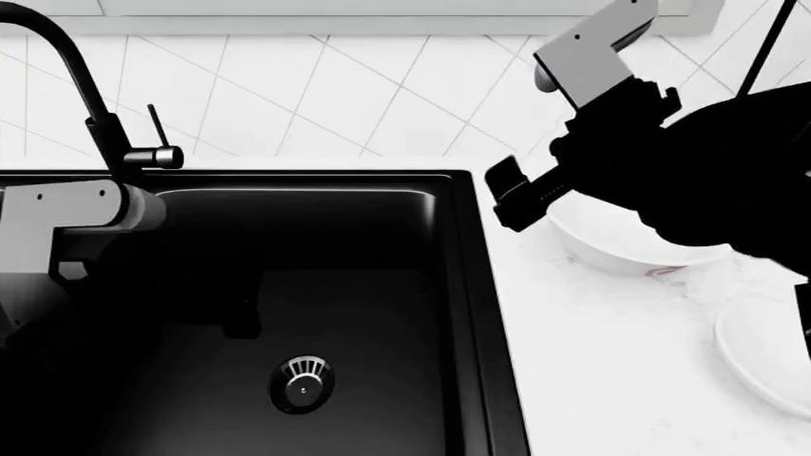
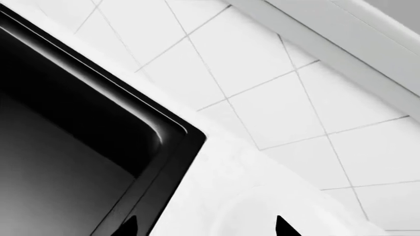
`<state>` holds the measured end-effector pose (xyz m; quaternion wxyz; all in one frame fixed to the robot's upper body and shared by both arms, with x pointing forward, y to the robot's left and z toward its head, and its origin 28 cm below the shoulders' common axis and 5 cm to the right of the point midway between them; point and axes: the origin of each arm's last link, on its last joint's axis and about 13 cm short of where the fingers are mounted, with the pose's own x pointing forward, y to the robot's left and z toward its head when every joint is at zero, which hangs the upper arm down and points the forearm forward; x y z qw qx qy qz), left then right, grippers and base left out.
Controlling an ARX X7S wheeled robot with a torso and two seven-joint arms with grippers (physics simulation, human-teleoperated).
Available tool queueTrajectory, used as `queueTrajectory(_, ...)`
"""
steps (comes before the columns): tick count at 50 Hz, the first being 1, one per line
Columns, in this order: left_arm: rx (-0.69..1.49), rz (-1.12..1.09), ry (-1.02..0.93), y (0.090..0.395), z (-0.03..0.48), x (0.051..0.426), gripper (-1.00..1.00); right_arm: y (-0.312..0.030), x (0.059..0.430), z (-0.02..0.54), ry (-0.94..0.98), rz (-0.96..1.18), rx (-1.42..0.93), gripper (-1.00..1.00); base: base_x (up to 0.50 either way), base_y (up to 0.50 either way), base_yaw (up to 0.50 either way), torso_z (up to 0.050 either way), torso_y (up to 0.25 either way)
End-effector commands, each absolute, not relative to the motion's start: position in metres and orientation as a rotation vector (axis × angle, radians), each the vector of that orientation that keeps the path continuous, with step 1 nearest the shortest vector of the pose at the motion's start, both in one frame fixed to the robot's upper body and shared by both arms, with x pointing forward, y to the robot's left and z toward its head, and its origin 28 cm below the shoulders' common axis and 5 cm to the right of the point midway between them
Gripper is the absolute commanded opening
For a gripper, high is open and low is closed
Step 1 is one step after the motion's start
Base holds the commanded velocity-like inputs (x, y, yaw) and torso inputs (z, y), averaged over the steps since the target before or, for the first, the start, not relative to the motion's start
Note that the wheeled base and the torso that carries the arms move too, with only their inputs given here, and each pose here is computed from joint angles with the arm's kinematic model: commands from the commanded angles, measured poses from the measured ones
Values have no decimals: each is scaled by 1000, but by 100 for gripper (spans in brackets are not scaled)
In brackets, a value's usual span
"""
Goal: Stack the bowls in the sink.
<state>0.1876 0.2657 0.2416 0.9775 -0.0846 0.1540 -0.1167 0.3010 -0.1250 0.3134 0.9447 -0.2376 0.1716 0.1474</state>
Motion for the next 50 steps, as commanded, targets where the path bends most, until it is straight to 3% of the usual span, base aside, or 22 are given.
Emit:
queueTrajectory(1,-170,-230,310,266,242,187,100,-124,299,308,368,318,-501,100,0,0,0,0,0)
queueTrajectory(50,-175,-220,313,267,241,184,100,-130,310,285,453,296,-528,100,0,0,0,0,0)
